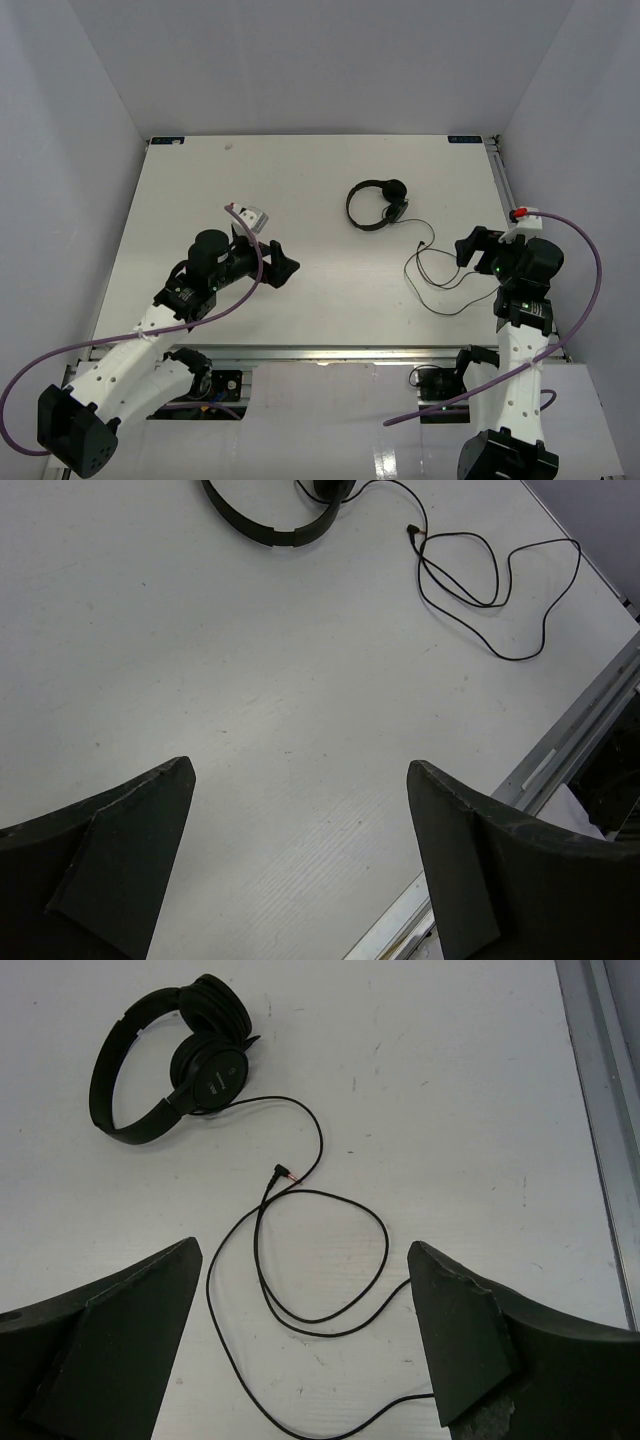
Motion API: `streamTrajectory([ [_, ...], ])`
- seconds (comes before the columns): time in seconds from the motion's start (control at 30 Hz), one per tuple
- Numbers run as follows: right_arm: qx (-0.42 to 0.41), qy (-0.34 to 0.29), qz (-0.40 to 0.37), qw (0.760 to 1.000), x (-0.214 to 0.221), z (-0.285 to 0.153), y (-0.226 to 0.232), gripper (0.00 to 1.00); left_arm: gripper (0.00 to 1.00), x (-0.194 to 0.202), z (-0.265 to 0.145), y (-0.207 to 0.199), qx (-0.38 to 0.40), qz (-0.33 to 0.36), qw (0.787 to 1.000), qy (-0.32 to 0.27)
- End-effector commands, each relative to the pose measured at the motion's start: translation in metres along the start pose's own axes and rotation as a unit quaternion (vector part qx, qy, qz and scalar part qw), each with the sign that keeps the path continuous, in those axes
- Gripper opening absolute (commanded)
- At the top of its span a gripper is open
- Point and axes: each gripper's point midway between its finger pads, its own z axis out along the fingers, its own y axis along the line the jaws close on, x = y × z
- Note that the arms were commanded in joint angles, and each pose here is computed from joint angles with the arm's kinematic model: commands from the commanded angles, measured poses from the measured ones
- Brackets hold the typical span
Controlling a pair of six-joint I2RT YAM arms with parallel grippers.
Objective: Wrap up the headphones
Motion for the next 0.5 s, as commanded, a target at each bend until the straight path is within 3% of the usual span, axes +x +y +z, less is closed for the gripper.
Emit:
streamTrajectory([
  [0.0,-0.079,-0.031,-0.095,0.992,-0.015,-0.003,0.023,0.90,0.98,-0.003,0.002,-0.007,0.022,-0.003,1.000,-0.001],
  [0.07,-0.161,-0.029,-0.233,0.959,-0.008,-0.011,0.042,0.90,0.98,-0.007,0.007,-0.015,0.044,-0.018,0.999,-0.005],
  [0.1,-0.226,-0.026,-0.233,0.945,0.000,-0.019,0.062,0.90,0.98,-0.002,0.013,-0.022,0.066,-0.043,0.997,0.015],
  [0.17,-0.287,-0.034,-0.241,0.927,-0.001,-0.025,0.080,0.90,0.98,-0.009,0.017,-0.027,0.077,-0.057,0.995,0.016],
  [0.27,-0.376,-0.004,-0.196,0.905,0.010,-0.030,0.099,0.91,0.98,-0.002,0.044,-0.036,0.101,-0.140,0.982,0.077],
  [0.47,-0.395,0.011,-0.165,0.904,0.022,-0.017,0.096,0.93,0.96,-0.017,0.110,-0.011,0.028,-0.221,0.964,0.146],
])
